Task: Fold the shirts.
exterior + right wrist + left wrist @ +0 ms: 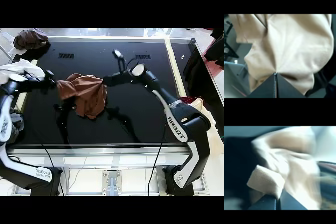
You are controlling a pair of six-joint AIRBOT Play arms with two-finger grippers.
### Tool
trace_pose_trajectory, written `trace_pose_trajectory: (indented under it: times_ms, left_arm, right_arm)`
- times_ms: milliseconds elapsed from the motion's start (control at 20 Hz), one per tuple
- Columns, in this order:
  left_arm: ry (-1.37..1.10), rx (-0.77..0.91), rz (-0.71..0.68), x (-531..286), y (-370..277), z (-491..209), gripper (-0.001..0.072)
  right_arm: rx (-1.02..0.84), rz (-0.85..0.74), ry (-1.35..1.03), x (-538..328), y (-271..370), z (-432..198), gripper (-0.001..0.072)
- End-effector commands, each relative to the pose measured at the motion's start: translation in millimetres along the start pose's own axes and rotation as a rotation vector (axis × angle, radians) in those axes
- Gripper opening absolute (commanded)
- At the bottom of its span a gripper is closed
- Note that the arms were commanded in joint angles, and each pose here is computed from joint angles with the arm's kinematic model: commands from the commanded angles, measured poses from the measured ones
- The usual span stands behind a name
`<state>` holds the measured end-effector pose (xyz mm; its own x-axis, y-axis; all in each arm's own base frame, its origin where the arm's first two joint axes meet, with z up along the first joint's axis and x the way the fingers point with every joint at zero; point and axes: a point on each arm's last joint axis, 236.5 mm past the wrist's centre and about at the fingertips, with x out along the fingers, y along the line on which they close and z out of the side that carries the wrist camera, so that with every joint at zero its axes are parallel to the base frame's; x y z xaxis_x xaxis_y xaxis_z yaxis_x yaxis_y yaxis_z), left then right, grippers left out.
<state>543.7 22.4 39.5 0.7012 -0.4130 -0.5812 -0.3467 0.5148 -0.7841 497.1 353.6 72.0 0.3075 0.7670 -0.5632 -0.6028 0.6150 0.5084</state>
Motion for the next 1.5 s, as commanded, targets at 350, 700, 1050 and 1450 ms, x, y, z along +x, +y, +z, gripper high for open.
trace_pose_trajectory:
  times_ms: [350, 700, 1050, 1450]
  left_arm:
    - [-0.781, 0.748, -0.623, -407, -304, -79, 0.0011]
    - [-1.058, 0.971, -0.439, -483, -303, -126, 0.0009]
    - [-0.381, 0.859, -0.197, -197, -198, -31, 0.0009]
    - [-0.420, 0.747, -0.014, 34, -121, 45, 0.0316]
  right_arm:
    - [-0.527, -0.151, -0.308, -313, 203, 80, 0.0009]
    - [-0.560, -0.205, -0.375, -368, 229, 56, 0.0008]
    - [-0.241, -0.198, 0.128, -154, 52, -8, 0.0009]
    - [-0.162, -0.471, -0.488, -82, -112, 122, 0.0160]
